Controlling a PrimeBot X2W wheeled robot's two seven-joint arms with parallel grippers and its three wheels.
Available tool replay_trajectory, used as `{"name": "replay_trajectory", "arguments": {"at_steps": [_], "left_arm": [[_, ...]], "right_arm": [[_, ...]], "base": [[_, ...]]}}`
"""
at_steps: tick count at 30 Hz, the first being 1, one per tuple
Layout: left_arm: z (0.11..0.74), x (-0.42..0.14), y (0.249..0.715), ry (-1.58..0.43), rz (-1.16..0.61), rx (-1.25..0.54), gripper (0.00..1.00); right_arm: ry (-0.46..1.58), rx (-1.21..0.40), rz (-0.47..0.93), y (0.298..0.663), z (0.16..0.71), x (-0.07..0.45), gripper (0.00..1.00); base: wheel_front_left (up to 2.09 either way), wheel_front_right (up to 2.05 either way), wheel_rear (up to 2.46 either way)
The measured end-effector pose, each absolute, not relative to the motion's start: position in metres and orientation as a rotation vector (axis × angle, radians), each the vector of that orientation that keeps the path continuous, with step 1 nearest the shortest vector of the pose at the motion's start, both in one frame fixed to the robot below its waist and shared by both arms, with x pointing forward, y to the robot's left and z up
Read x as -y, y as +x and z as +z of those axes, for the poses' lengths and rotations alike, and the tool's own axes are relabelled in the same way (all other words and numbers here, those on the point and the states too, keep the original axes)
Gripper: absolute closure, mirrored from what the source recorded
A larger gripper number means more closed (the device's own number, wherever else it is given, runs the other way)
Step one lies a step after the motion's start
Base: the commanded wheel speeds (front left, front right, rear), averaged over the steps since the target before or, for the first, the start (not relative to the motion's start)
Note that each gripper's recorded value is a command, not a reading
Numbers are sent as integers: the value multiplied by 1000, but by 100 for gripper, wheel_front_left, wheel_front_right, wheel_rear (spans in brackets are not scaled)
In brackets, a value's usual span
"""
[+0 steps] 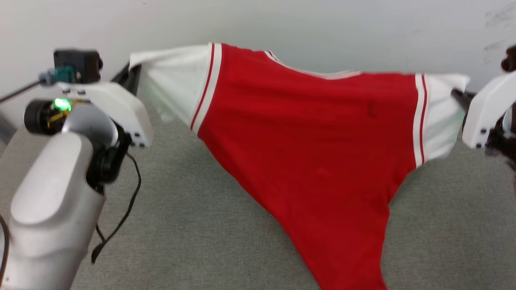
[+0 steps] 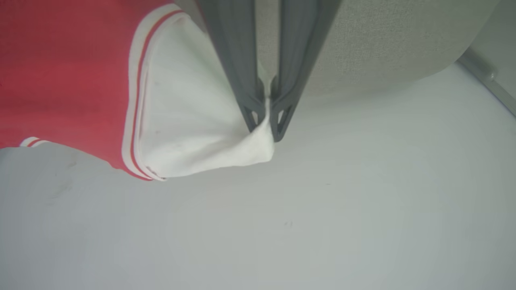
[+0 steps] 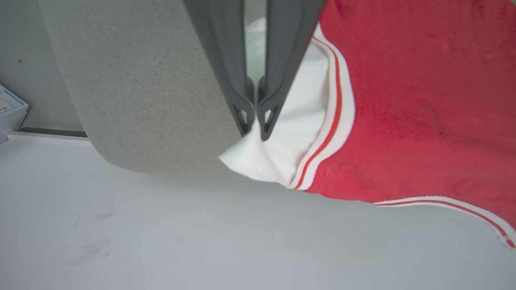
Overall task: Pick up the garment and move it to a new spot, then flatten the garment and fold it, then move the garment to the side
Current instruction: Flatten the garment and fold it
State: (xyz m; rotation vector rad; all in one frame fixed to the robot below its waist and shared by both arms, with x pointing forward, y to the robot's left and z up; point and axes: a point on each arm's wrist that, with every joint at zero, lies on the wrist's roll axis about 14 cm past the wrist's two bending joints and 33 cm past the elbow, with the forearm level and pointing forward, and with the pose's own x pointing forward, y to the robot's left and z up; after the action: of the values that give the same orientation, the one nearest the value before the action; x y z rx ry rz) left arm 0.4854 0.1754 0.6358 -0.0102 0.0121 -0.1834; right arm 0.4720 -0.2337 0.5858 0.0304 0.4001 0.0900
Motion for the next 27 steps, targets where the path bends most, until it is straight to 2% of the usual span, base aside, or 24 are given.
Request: {"name": "replay_trajectory", "arguments": {"at_steps": [16, 22, 27], "left_arm": [[766, -181, 597, -26, -132, 346, 100], [799, -190, 637, -7, -114, 480, 100], [783, -189, 676, -23, -118, 494, 100]], "right_arm": [[-40, 52, 82, 584, 729, 227, 100], [-27, 193, 90, 626, 759, 220, 100], [-38, 236, 86, 661, 753, 220, 100]], "base": [[0, 0, 0], [0, 0, 0], [0, 0, 0]]}}
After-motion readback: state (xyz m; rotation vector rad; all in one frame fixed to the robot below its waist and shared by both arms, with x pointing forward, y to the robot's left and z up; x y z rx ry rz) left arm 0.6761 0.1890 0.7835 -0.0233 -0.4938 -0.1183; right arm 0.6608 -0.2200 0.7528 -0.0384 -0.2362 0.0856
